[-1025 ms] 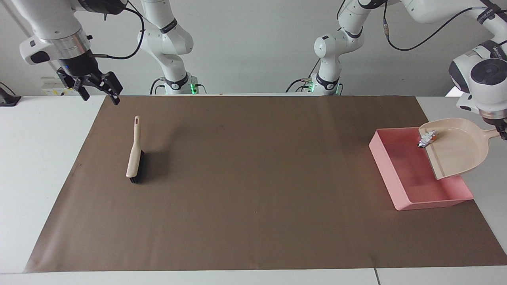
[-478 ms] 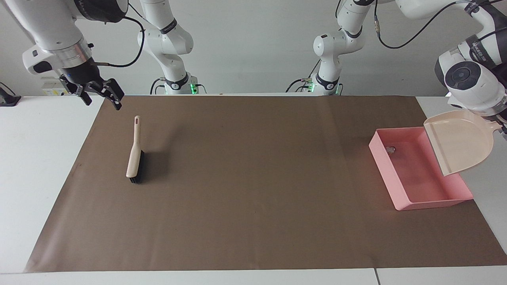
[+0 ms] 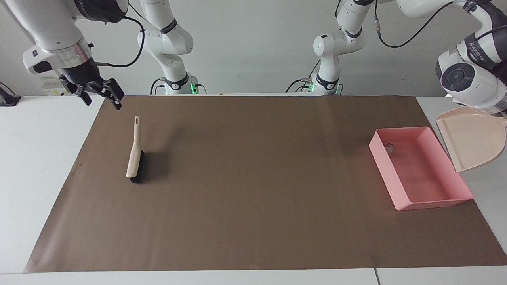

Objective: Clean e-waste and dump in bin
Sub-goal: 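Raise the emptied dustpan out of the pink bin with the left gripper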

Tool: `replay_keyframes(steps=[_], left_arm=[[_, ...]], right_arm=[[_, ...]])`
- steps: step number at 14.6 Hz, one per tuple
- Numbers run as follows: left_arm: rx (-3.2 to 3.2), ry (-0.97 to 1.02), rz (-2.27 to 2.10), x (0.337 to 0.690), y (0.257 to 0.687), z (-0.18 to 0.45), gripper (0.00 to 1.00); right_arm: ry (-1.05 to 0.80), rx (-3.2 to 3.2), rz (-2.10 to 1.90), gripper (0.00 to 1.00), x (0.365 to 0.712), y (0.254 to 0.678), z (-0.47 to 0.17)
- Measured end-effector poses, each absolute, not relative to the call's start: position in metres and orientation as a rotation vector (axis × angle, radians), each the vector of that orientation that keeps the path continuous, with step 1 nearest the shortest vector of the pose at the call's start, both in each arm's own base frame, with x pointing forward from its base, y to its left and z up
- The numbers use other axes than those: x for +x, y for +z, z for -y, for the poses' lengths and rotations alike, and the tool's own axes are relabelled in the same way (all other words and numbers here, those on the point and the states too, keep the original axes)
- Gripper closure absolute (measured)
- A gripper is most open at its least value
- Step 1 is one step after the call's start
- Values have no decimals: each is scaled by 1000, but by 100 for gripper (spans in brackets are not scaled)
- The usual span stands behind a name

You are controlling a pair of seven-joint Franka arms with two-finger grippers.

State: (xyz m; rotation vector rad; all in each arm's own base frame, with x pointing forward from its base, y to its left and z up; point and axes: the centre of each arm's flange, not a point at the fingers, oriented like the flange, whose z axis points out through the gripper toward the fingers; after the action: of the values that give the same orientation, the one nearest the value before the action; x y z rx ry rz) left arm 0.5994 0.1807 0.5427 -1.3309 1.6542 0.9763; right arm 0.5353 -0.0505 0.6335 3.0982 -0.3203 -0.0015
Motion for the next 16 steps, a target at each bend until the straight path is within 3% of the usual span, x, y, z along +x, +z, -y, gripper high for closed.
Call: replay_keyframes(steps=[10, 16], left_arm=[[-1265, 970, -1596, 598, 546, -164, 68], [-1528, 749, -1746, 586, 554, -148, 68]], right_arm=[[-1, 3098, 320, 0, 535, 634, 50], [-10, 3098, 335, 1, 535, 633, 55]])
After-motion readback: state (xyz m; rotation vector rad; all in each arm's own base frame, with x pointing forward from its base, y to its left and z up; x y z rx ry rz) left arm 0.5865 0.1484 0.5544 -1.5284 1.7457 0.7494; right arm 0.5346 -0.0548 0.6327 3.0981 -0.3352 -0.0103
